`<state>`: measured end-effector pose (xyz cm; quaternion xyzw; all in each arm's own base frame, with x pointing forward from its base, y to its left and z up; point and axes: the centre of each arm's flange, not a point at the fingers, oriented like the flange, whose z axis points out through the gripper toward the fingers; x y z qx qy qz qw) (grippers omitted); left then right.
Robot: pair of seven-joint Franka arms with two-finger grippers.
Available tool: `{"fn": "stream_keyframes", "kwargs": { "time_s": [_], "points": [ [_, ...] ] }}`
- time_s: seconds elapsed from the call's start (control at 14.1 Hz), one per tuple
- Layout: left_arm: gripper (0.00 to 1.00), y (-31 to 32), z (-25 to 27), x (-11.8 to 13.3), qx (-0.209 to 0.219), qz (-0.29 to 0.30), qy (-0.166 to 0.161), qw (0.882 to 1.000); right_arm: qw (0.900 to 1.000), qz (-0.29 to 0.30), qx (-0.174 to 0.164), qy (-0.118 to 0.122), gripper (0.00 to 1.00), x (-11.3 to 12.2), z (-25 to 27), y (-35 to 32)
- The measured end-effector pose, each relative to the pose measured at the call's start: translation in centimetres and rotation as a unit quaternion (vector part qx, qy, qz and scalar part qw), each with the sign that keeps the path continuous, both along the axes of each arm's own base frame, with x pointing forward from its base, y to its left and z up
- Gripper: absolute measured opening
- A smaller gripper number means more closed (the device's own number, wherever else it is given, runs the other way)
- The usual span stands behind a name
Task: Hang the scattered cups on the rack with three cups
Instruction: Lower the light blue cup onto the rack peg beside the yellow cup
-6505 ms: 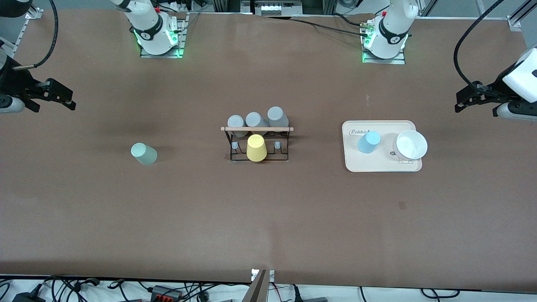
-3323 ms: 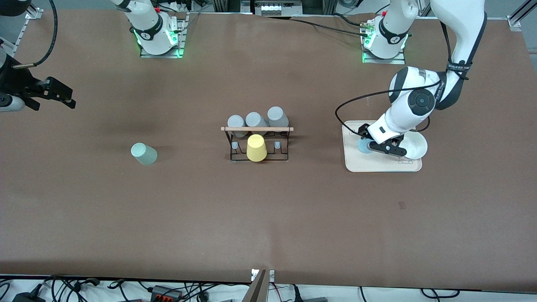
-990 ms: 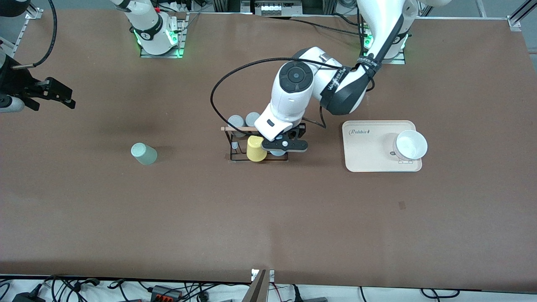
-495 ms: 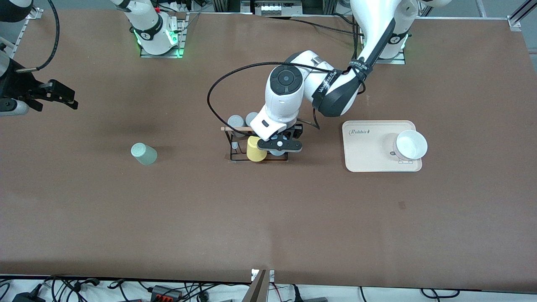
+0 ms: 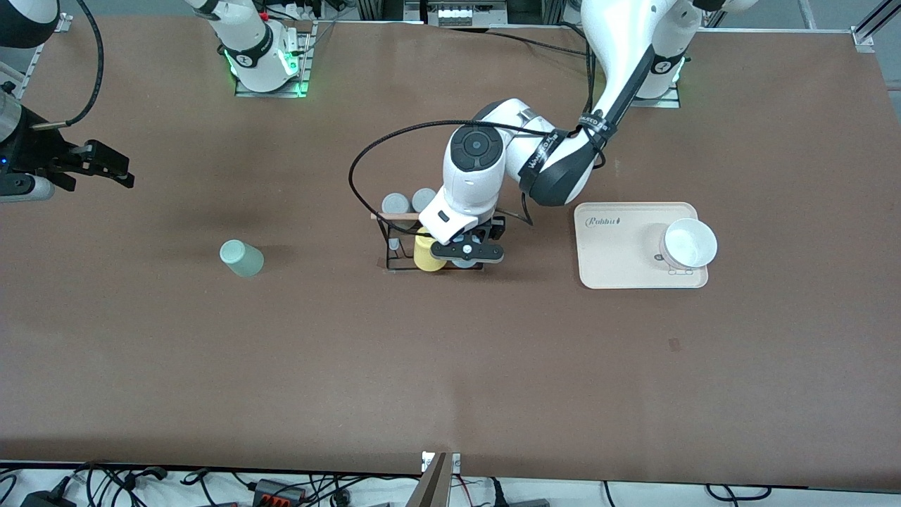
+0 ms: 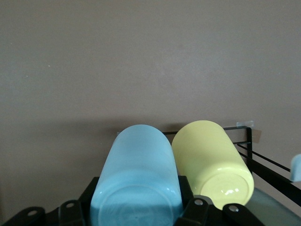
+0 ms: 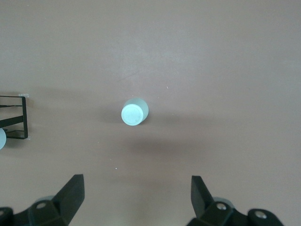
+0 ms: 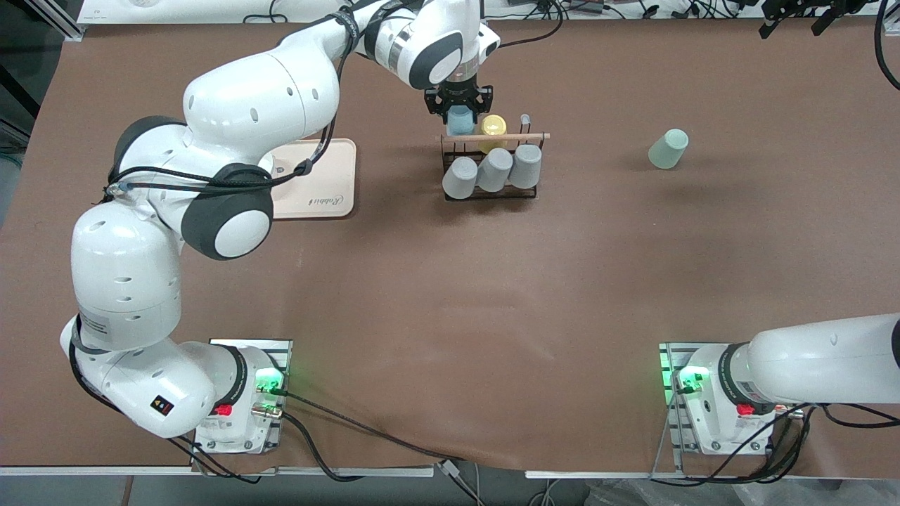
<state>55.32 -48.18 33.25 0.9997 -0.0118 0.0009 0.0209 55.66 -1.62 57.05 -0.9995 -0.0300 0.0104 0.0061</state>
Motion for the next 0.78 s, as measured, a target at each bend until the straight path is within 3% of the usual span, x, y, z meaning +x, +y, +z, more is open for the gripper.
{"fn": "stream_keyframes", "kwargs": {
  "time_s": [0.42,0.78],
  "points": [
    [0.69,-0.4,-1.7,-0.1,0.003,-0.004,0.001,1.000,1.000,0.000,0.000,0.010,1.00,0.4,-1.1,0.0],
    [0.69,-0.5,-2.9,-0.1,0.001,-0.004,0.001,1.000,0.999,0.001,0.001,0.032,1.00,1.3,-3.5,0.1]
  ]
}}
